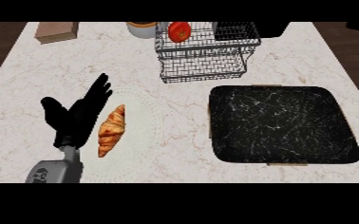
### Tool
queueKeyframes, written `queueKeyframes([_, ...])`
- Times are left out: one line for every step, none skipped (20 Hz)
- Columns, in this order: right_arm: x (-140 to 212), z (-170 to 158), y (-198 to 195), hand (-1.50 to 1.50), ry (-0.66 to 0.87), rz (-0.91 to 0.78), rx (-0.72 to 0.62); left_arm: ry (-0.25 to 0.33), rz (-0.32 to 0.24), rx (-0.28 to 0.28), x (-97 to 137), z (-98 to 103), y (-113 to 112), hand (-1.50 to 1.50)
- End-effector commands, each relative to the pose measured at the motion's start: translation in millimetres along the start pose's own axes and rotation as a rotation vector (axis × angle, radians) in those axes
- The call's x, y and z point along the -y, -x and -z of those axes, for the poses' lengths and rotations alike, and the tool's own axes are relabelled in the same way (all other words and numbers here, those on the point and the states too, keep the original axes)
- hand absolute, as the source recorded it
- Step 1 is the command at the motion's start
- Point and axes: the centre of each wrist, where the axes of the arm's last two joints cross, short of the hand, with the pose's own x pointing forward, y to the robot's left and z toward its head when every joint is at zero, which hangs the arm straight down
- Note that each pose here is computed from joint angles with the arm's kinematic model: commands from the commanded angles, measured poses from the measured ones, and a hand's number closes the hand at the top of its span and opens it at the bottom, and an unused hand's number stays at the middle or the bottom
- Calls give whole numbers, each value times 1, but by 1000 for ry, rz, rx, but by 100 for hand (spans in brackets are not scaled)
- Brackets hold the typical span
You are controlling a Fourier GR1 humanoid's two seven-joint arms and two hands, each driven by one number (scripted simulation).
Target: Pick the tomato from the tray and place it in the tiered basket
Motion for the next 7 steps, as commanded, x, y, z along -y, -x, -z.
queueKeyframes([66, -43, 4, -150, -24, -56, 23, 8, -11, 1, -9, -8, 4, 0])
queueKeyframes([77, -54, 2, -150, -23, -27, 20, 5, -4, -2, -8, -9, 1, 0])
queueKeyframes([104, -62, 11, -150, -16, -38, 32, 13, -15, 0, 2, -6, 2, 0])
queueKeyframes([106, -76, 8, -150, -11, -32, 18, 18, -3, 4, 10, -5, 5, 0])
queueKeyframes([139, -80, 11, -150, 8, -35, 43, 14, 6, -5, -2, -4, 9, 0])
queueKeyframes([142, -94, 16, -150, 8, -56, 21, 33, -16, 13, 2, 0, -12, 0])
queueKeyframes([145, -110, 22, -150, 24, -35, 25, 43, 8, -1, 3, -15, -3, 0])
